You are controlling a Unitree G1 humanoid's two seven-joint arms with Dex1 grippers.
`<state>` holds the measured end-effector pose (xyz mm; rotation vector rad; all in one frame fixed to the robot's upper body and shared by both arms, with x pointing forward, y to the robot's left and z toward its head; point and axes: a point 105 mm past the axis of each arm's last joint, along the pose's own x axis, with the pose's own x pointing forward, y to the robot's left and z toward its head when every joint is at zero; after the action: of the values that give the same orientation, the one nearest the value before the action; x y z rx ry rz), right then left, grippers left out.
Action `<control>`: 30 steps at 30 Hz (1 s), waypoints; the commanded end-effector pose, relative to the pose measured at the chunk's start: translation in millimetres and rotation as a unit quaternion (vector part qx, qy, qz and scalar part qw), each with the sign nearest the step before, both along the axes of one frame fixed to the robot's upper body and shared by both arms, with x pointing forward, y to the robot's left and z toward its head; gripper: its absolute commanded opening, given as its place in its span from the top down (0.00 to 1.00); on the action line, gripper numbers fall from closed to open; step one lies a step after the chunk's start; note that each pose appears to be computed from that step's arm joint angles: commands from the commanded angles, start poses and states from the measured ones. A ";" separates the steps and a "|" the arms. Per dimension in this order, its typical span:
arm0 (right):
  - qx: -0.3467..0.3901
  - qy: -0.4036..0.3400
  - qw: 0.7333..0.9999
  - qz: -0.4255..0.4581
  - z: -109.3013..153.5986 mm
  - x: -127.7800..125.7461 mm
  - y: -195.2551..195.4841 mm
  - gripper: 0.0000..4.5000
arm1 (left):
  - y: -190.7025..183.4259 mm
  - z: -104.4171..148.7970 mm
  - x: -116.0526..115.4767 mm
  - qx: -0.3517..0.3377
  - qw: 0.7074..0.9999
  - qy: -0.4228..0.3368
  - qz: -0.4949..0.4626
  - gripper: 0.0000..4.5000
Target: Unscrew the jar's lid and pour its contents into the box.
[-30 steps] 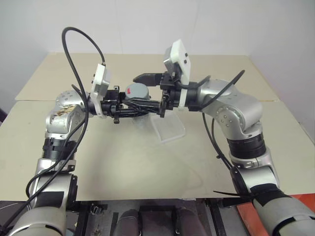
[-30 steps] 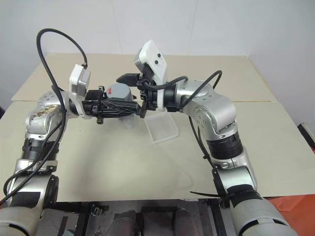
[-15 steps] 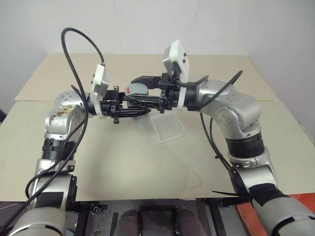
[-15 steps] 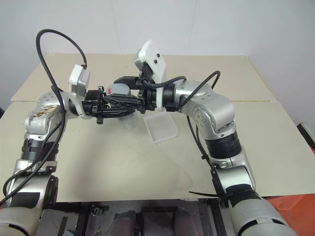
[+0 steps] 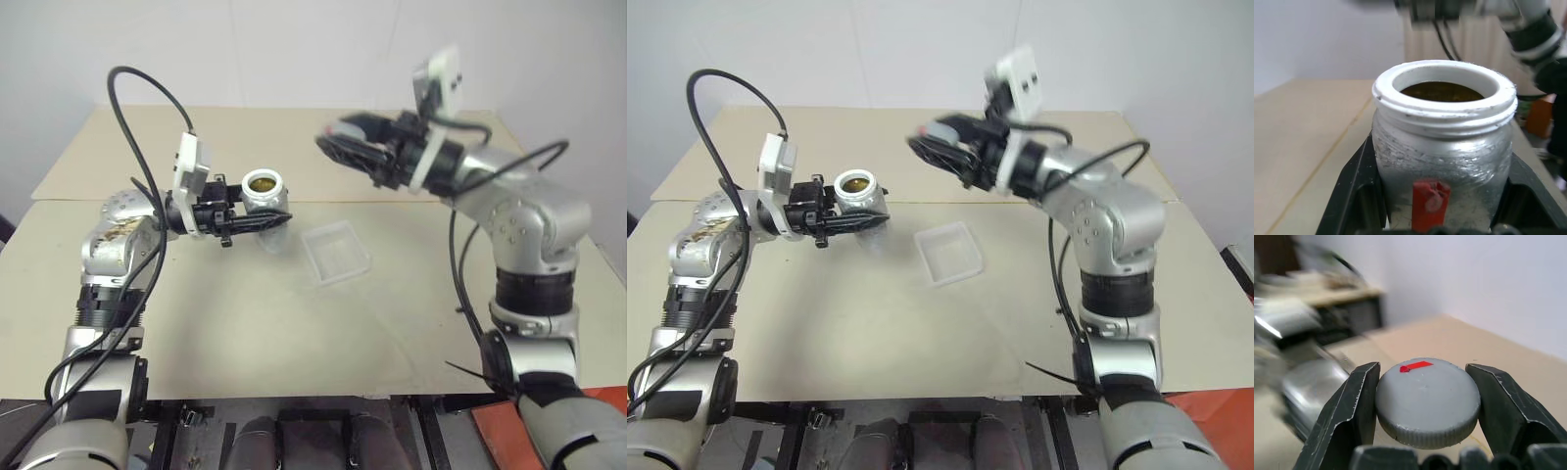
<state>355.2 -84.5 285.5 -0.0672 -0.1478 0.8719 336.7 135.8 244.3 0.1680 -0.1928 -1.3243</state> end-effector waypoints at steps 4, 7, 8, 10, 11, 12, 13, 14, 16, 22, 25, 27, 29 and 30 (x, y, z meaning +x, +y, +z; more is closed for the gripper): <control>-0.021 0.018 0.976 -0.216 -70.1 20.3 -67.5 0.39 | 23.6 10.9 6.1 -0.029 0.994 -0.021 0.101 0.55; -0.052 0.029 0.954 -0.292 -104.7 29.5 -81.9 0.39 | 25.4 8.4 10.2 -0.038 0.990 -0.019 0.134 0.55; -0.057 0.031 0.946 -0.317 -112.4 32.8 -86.8 0.39 | 24.6 7.4 10.5 -0.041 0.989 -0.018 0.139 0.55; -0.074 0.037 0.935 -0.345 -129.3 36.3 -92.6 0.39 | 22.6 3.9 12.5 -0.042 0.987 -0.021 0.156 0.55; -0.080 0.044 0.933 -0.348 -136.1 36.4 -93.4 0.39 | 21.7 2.6 14.0 -0.041 0.985 -0.024 0.166 0.55; -0.076 0.056 0.934 -0.345 -142.1 35.5 -92.7 0.39 | 21.2 1.8 16.0 -0.043 0.983 -0.025 0.177 0.55; -0.079 0.064 0.938 -0.331 -146.9 32.8 -89.5 0.39 | 20.9 1.7 18.1 -0.046 0.981 -0.025 0.187 0.55; -0.085 0.069 0.942 -0.317 -151.2 29.5 -85.9 0.39 | 20.8 1.8 20.0 -0.048 0.979 -0.025 0.195 0.55; -0.111 0.080 0.943 -0.304 -161.6 23.6 -83.6 0.39 | 18.8 1.4 23.9 -0.044 0.976 -0.033 0.212 0.55; -0.117 0.106 0.953 -0.257 -161.8 12.4 -78.2 0.04 | 1.4 0.9 44.8 -0.007 0.954 -0.111 0.279 0.55; -0.110 0.107 0.963 -0.222 -135.3 9.4 -79.6 0.01 | -12.4 4.3 55.5 0.031 0.933 -0.192 0.301 0.55; -0.088 0.127 0.974 -0.168 -111.4 2.4 -75.7 0.01 | -23.3 7.2 58.8 0.082 0.907 -0.286 0.298 0.55; -0.081 0.158 0.980 -0.086 -91.8 -11.7 -66.0 0.01 | -33.9 11.9 63.8 0.137 0.861 -0.389 0.298 0.55; -0.085 0.162 0.982 -0.050 -83.7 -19.4 -61.3 0.01 | -42.0 16.1 65.1 0.173 0.821 -0.461 0.290 0.55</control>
<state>353.7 -160.5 180.8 -0.1266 0.2457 0.6252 405.1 106.8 240.8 0.8572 -0.4809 -0.6223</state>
